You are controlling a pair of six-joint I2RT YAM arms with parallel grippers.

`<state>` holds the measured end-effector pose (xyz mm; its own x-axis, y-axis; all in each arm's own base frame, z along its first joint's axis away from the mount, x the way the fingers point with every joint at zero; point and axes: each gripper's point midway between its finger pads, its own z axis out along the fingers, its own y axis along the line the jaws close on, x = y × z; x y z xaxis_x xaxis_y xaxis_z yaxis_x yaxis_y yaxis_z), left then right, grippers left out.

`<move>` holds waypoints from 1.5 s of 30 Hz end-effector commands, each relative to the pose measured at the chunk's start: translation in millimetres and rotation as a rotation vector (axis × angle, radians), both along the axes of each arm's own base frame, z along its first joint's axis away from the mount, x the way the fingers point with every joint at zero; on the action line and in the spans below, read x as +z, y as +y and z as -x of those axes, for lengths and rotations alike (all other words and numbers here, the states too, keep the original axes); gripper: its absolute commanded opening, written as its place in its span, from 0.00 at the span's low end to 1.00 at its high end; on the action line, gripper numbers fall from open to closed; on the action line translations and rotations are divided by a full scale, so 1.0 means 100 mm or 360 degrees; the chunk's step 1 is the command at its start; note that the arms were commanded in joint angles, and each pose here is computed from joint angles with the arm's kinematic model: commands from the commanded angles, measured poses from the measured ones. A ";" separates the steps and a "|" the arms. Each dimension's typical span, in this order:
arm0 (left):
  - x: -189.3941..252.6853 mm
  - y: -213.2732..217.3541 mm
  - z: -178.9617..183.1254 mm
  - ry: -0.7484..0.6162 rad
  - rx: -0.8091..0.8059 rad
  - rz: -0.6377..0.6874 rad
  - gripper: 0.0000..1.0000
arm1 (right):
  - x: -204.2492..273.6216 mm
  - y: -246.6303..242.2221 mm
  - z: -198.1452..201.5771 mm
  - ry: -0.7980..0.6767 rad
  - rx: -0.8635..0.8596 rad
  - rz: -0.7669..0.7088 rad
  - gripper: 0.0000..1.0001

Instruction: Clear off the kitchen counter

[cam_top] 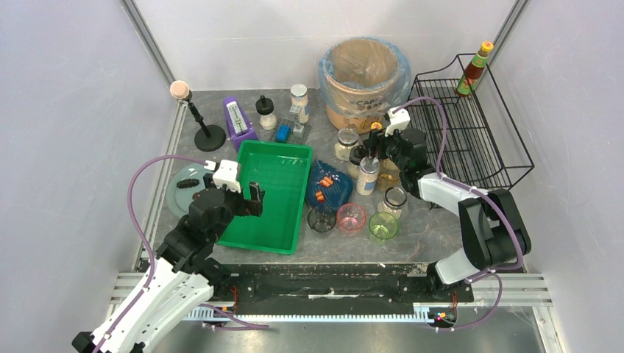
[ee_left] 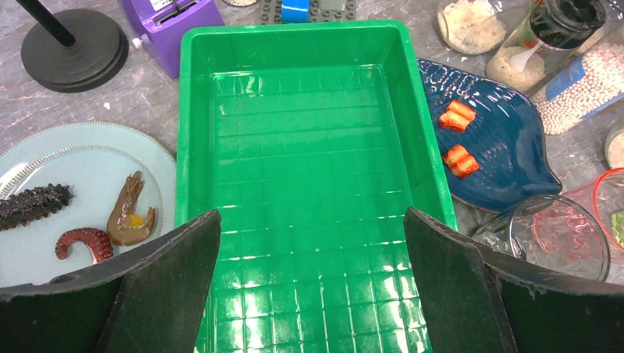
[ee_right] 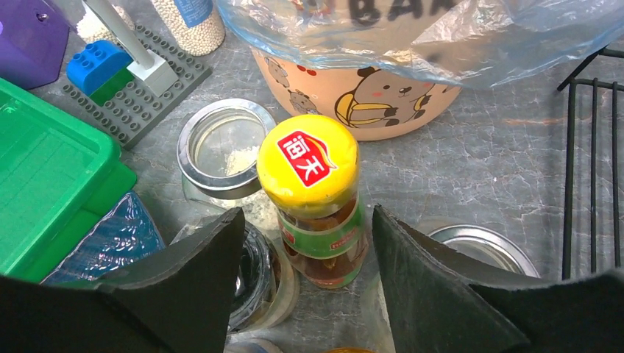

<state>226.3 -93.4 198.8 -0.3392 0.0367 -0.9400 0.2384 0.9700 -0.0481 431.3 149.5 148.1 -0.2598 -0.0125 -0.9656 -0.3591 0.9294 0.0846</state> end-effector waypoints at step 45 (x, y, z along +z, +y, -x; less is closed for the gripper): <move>0.42 0.15 0.07 -0.0278 0.0047 0.0089 1.00 | 3.54 -1.14 -0.11 -0.0696 -0.0589 -0.0057 0.00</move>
<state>216.1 -84.3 227.1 -0.2317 -0.0314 -0.9723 0.2349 0.9681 -0.0872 458.6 91.2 410.0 -0.0356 -0.0224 -0.9991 -0.1796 0.9836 -0.0157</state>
